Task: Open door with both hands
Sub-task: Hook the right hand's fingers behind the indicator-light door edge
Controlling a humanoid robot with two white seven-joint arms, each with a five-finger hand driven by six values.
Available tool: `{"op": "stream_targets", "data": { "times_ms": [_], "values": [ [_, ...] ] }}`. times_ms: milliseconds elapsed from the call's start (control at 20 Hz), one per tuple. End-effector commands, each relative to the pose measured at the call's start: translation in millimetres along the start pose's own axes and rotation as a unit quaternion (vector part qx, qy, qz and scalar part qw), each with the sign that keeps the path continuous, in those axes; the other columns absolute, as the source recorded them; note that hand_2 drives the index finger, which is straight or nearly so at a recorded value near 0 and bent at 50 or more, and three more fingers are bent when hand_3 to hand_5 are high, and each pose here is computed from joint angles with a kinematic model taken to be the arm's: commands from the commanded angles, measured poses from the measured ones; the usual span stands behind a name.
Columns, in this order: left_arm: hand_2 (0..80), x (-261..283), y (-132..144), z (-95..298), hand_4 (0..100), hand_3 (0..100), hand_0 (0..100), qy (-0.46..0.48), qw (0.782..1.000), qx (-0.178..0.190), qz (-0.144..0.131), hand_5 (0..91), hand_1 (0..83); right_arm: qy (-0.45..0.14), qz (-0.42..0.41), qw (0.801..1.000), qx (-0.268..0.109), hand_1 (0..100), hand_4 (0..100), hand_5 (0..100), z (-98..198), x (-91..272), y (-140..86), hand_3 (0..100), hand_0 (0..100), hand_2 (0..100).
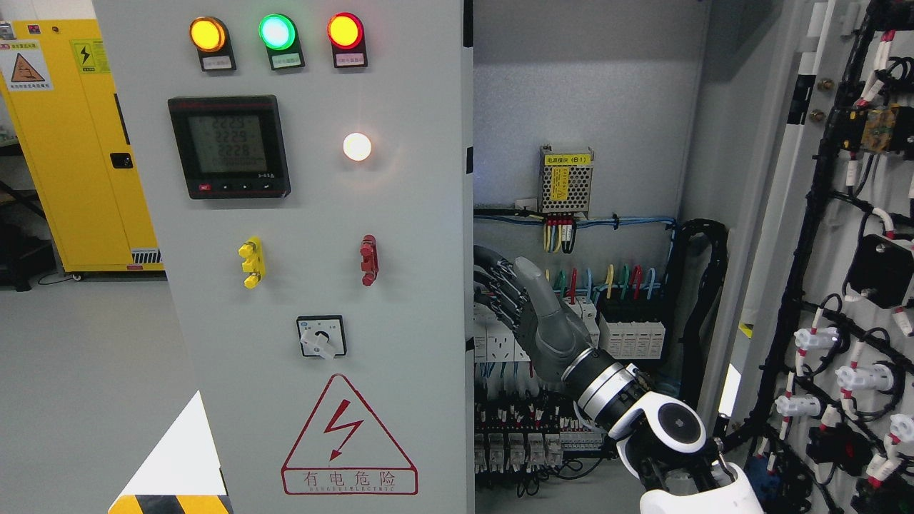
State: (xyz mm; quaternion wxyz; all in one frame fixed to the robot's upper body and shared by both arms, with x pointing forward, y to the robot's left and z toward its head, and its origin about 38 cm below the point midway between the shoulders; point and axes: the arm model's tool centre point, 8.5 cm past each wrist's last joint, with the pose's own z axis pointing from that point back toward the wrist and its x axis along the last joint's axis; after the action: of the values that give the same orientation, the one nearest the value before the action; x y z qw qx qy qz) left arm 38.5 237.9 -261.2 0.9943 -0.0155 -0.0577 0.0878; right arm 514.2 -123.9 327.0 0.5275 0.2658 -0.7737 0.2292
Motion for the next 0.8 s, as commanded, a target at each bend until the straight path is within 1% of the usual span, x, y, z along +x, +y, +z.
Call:
{"op": "stream_targets", "data": {
  "times_ms": [0,100,200,250,451,601,751],
  "values": [
    [0.0,-0.6,0.0,0.0,0,0,0,0.001,1.0,0.0,0.0,0.0,0.0,0.009,-0.029,0.999,-0.019,0,0,0,-6.5,-7.0,-17.0,0,22,0],
    [0.0,-0.6,0.0,0.0,0,0,0,0.001,1.0,0.0,0.0,0.0,0.0,0.012,-0.032,0.999,-0.013,0,0,0,-7.4,-6.7,-16.9,0,22,0],
    [0.0,-0.6,0.0,0.0,0,0,0,0.0,1.0,0.0,0.0,0.0,0.0,0.016,-0.036,0.999,0.008,0,0,0,-7.7,-6.4,-13.5,0,22,0],
    [0.0,-1.6,0.1,0.1,0,0,0,0.001,1.0,0.0,0.0,0.0,0.0,0.014,-0.035,0.999,0.011,0,0,0,-8.5,-4.6,-12.9,0,22,0],
    [0.0,-4.1,0.8,0.4,0,0,0,0.004,1.0,0.001,0.001,0.0,0.0,0.008,-0.038,0.999,0.016,0,0,0,-10.3,-0.7,-11.9,0,22,0],
    [0.0,-4.6,0.9,0.5,0,0,0,0.005,1.0,0.001,0.001,0.0,0.0,0.003,-0.063,0.998,0.024,0,0,0,-11.8,3.4,-10.5,0,22,0],
    [0.0,-4.6,0.9,0.5,0,0,0,0.005,1.0,0.001,0.001,0.0,0.0,0.0,-0.062,0.998,0.027,0,0,0,-13.3,7.6,-9.1,0,22,0]
  ]
}}
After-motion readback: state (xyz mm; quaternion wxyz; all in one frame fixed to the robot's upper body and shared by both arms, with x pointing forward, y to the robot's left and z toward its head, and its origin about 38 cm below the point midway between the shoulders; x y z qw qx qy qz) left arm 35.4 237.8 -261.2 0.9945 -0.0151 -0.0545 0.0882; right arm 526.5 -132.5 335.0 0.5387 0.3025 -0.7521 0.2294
